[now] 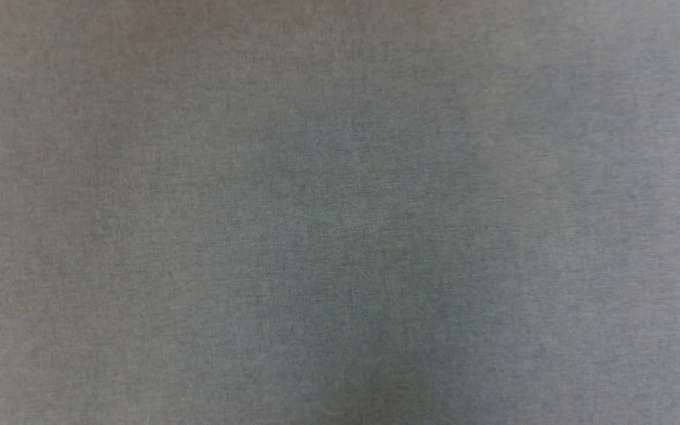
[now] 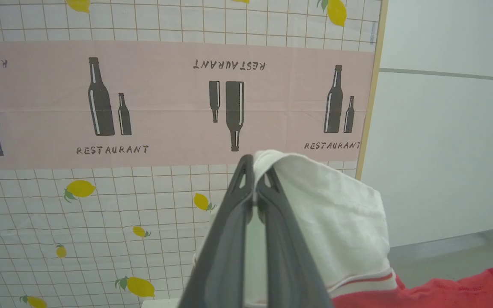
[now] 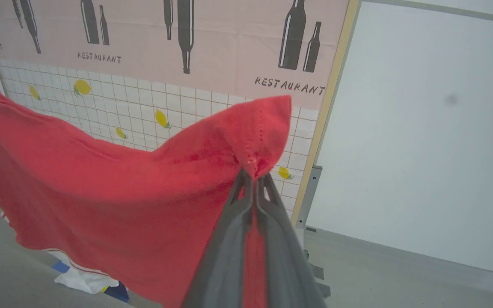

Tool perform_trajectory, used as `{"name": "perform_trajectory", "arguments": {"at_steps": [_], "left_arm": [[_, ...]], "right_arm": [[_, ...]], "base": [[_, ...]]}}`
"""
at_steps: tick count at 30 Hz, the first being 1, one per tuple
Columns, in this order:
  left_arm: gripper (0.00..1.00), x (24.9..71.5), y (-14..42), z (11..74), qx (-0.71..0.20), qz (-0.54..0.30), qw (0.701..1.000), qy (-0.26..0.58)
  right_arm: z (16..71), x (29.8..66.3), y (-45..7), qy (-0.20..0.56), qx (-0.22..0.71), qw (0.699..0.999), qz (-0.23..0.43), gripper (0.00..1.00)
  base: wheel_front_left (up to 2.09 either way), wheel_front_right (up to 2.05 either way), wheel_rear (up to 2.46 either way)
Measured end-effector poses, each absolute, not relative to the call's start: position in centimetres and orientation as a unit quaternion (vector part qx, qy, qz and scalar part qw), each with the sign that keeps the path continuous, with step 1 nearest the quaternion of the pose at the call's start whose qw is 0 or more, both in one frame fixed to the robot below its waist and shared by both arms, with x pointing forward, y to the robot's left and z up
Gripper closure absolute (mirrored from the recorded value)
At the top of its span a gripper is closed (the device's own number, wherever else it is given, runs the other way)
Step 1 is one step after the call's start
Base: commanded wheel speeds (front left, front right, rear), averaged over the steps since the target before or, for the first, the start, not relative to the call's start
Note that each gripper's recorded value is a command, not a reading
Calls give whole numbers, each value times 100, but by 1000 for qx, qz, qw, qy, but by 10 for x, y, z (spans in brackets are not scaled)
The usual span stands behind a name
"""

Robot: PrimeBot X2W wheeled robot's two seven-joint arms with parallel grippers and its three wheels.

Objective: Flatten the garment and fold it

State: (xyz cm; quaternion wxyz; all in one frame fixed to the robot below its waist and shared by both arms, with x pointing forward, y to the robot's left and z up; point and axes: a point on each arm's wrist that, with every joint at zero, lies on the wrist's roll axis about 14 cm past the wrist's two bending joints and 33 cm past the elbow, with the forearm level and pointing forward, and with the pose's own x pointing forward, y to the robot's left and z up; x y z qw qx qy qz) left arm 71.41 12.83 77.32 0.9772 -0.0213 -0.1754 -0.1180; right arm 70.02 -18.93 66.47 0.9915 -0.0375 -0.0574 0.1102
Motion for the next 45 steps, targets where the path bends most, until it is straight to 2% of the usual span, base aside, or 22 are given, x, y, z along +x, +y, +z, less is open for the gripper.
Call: {"name": "perform_trajectory", "arguments": {"at_steps": [5,11,18,23,34,45], "left_arm": [[100,722,127,711,-24,-127,984,-119],[100,703,134,629,-45,-129,990,-40],[100,635,126,550,-51,-161,984,52],[100,567,147,506,-38,-161,978,127],[100,428,186,484,-26,-146,957,249],[100,332,181,478,-46,-169,920,352]], "right_arm": [[614,705,-182,-11,-31,992,122,100],[552,687,-171,55,-35,987,146,100],[505,639,-157,116,-29,976,184,100],[475,590,-151,169,-31,961,217,100],[442,489,-156,285,-20,921,265,100],[438,426,-169,367,-29,885,286,100]], "base": [[0,0,0],[0,0,0],[0,0,0],[0,0,0],[0,0,0],[0,0,0]]}}
